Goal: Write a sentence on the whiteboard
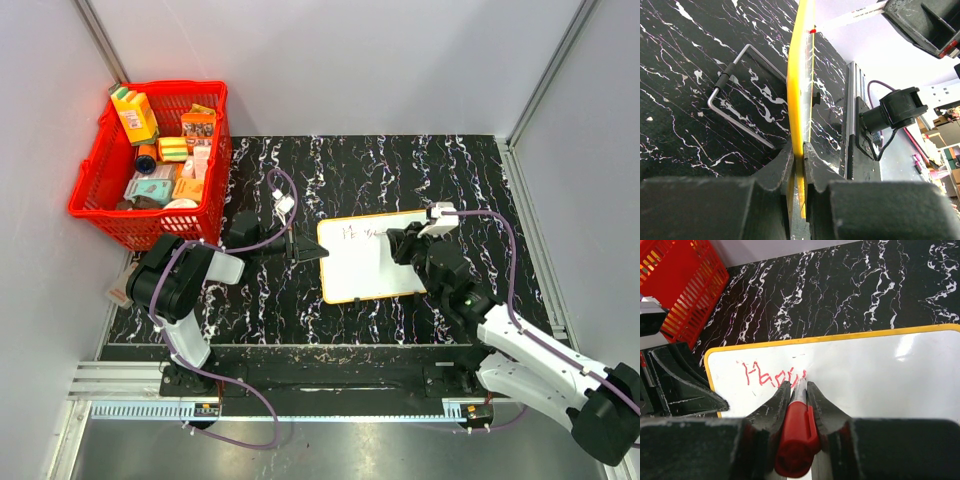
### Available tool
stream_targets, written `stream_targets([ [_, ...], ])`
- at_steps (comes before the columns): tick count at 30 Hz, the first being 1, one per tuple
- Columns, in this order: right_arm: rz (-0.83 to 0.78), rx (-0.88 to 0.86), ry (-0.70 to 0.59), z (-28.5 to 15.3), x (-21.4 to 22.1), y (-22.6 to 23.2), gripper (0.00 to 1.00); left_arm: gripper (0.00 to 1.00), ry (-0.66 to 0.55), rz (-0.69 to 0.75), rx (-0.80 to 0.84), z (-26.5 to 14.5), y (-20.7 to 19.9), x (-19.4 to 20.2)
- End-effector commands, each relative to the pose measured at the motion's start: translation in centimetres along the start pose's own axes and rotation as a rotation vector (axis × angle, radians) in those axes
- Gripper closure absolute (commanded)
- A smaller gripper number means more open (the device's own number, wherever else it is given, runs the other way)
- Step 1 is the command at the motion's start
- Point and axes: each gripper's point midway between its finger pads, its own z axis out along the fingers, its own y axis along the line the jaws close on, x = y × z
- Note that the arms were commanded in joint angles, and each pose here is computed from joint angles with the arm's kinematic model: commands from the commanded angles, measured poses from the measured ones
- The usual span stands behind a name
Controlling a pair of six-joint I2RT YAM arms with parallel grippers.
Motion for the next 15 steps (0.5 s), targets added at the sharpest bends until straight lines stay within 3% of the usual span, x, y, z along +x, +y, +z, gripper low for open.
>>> stream_targets([
  [1, 0.013, -0.011, 0.014, -0.4, 0.3, 0.0, 1.00, 1.00, -0.017, 0.111, 0.054, 0.1, -1.0, -0.6],
  [9, 0.022, -0.019, 0.014, -0.7, 0.4, 0.0, 1.00, 1.00, -0.018, 0.108, 0.051, 0.1, -0.9, -0.7],
  [15, 0.056, -0.042, -0.073, -1.4, -2.9, 0.8, 1.00, 1.00, -0.019, 0.109, 0.051, 0.1, -0.9, -0.7],
])
